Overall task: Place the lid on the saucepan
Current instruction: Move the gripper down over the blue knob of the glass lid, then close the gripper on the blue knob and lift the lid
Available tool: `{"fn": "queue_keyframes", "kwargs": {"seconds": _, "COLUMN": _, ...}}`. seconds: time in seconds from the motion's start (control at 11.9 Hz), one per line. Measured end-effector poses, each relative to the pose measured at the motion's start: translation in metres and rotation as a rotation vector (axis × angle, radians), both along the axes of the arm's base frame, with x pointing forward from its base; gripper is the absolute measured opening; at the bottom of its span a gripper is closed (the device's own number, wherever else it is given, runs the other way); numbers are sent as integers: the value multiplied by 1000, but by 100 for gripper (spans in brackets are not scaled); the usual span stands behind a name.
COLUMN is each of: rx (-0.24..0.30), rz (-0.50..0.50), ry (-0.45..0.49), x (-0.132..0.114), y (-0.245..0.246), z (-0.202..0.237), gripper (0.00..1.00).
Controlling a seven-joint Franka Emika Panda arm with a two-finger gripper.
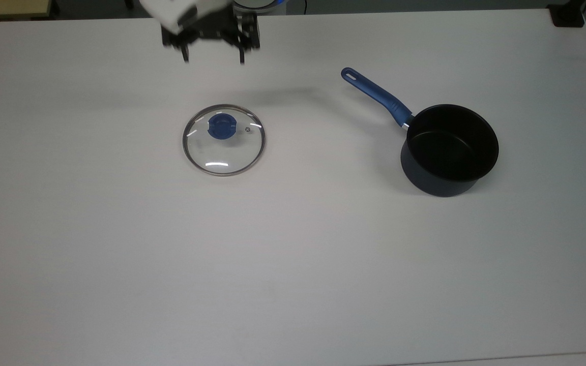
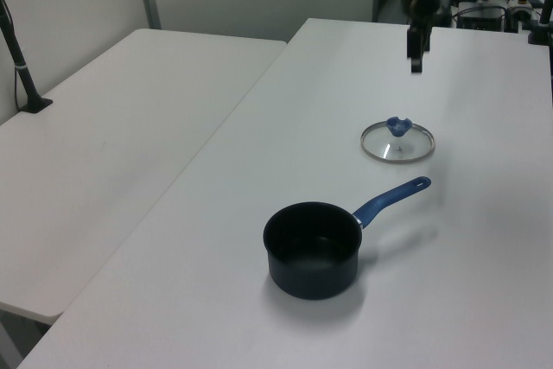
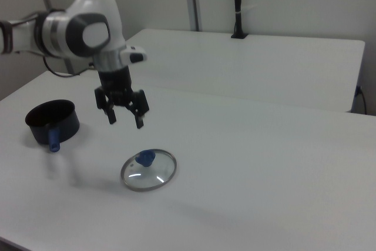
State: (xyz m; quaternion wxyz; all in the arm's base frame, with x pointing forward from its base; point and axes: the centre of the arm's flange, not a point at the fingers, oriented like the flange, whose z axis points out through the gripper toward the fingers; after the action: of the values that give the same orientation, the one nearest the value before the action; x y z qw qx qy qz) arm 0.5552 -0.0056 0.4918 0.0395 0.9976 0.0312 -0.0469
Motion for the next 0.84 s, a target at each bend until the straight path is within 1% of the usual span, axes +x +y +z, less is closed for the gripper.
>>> {"fn": "queue_keyframes", "kwargs": {"seconds": 0.17, "rx": 8, "rz": 14, "ry": -9, "x": 8, "y": 2, "z": -61, "gripper": 100}}
{"fn": "queue_keyframes", "kwargs": {"seconds": 0.25, "rx": 12, "rz": 19, "ry": 2, "x": 12, "y": 3, "z": -91, "gripper": 100}}
{"fn": "queue_keyframes", "kwargs": {"seconds": 0.42, "rx": 21, "rz": 36, "ry": 2, "x": 24, "y": 3, "z": -133, "gripper": 100}}
{"fn": "queue_keyframes", "kwargs": {"seconds": 0.59, "rx": 25, "rz": 46, "ry": 9, "x": 29, "y": 4, "z": -151, "gripper": 96}}
{"fn": "queue_keyframes", "kwargs": {"seconds": 0.67, "rx": 27, "rz": 61, "ry": 11, "x": 29, "y": 4, "z": -152, "gripper": 92}}
{"fn": "queue_keyframes", "kwargs": {"seconds": 0.76, "rx": 28, "rz": 76, "ry": 11, "x": 29, "y": 4, "z": -152, "gripper": 92}}
{"fn": "queue_keyframes", "kwargs": {"seconds": 0.84, "rx": 29, "rz": 83, "ry": 11, "x": 29, "y": 3, "z": -152, "gripper": 89}}
